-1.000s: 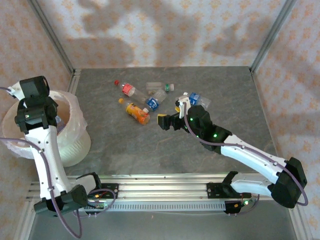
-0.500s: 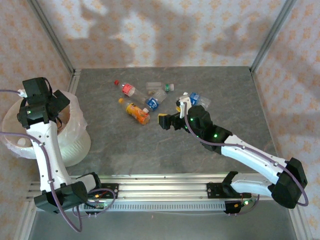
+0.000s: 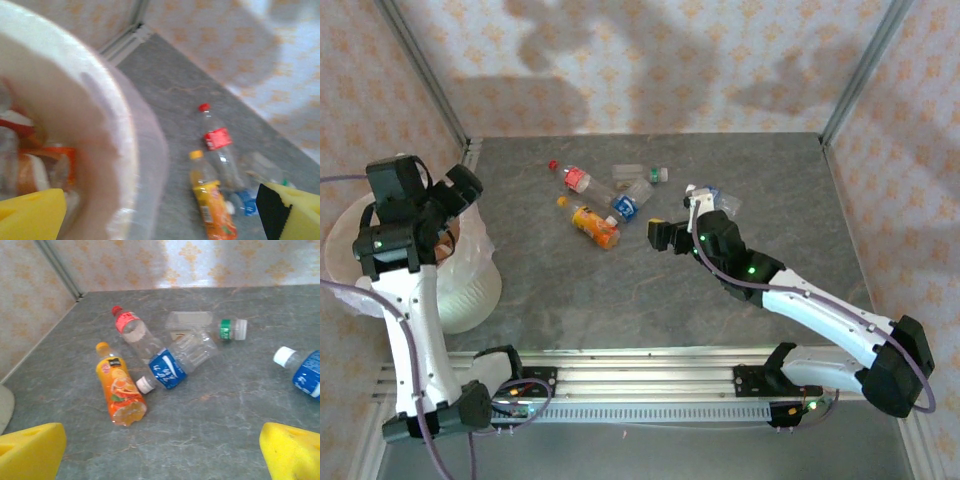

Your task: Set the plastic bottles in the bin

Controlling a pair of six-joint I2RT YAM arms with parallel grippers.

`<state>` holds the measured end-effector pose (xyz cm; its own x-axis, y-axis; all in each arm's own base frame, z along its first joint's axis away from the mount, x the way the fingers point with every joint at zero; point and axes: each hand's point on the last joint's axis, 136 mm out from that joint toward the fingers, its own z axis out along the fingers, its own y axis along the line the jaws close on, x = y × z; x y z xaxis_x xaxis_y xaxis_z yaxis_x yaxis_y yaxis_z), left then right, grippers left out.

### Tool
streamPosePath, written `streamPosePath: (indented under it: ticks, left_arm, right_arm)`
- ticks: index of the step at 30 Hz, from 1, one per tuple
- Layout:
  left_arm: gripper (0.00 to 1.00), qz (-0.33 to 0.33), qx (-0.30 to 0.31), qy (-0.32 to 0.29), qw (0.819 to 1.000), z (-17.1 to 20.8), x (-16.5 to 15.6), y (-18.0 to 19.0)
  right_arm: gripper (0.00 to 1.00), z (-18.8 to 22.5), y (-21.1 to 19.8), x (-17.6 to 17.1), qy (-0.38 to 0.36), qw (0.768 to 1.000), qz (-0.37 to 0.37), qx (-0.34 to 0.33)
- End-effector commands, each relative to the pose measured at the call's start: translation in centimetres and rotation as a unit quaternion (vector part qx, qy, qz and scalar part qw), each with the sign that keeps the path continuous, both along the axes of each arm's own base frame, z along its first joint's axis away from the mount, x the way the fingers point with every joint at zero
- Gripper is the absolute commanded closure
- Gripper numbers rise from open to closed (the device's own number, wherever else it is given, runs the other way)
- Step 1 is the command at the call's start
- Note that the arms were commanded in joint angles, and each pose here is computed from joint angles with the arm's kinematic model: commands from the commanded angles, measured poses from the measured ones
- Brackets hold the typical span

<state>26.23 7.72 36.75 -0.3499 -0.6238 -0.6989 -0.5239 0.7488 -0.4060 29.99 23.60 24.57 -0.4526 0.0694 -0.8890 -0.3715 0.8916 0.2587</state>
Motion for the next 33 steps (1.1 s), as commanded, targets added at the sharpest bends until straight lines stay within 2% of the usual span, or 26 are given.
streamPosePath:
  ticks: [1,3,10,13,16,18,21,24,26,28,33]
  left_arm:
    - [0.01,-0.037,-0.018,-0.055,0.998,2.7,1.6,-2.8]
    - [0.01,-0.07,-0.014,-0.062,0.996,3.2,2.7,-4.9]
    - [0.01,-0.167,-0.06,-0.066,0.982,2.8,6.0,-12.1]
    - [0.01,-0.22,-0.079,-0.063,0.97,2.2,7.0,-15.8]
    - [0.01,-0.274,-0.098,-0.057,0.955,1.3,7.8,-19.8]
    - [0.01,-0.295,-0.098,-0.045,0.949,0.4,8.1,-21.6]
    - [0.01,-0.292,-0.086,-0.019,0.952,-1.2,8.6,-22.2]
    - [0.0,-0.284,-0.085,-0.007,0.955,-2.2,8.8,-22.2]
    - [0.0,-0.284,-0.084,-0.006,0.955,-2.4,8.7,-22.1]
    - [0.0,-0.279,-0.077,-0.001,0.957,-2.6,8.3,-21.7]
    - [0.0,-0.254,-0.048,0.01,0.966,-3.5,6.9,-19.8]
  right_arm:
    - [0.01,0.8,-2.1,1.3,0.0,0.999,-0.048,-0.007]
    - [0.01,0.5,-3.2,1.9,0.004,0.998,-0.061,-0.015]
    - [0.01,-1.2,-7.3,4.4,0.027,0.993,-0.082,-0.075]
    - [0.01,-2.8,-9.5,5.9,0.066,0.991,-0.071,-0.088]
    - [0.01,-4.2,-13.4,8.4,0.086,0.983,-0.111,-0.117]
    - [0.01,-4.9,-14.3,9.7,0.102,0.984,-0.086,-0.12]
    - [0.0,-6.8,-13.6,11.5,0.15,0.977,-0.004,-0.152]
    - [0.02,-9.0,-12.9,13.4,0.167,0.963,0.068,-0.203]
    - [0.02,-10.5,-13.1,15.0,0.186,0.953,0.11,-0.212]
    - [0.04,-11.0,-13.7,16.2,0.21,0.946,0.134,-0.206]
    - [0.06,-14.4,-15.4,16.6,0.265,0.907,0.191,-0.265]
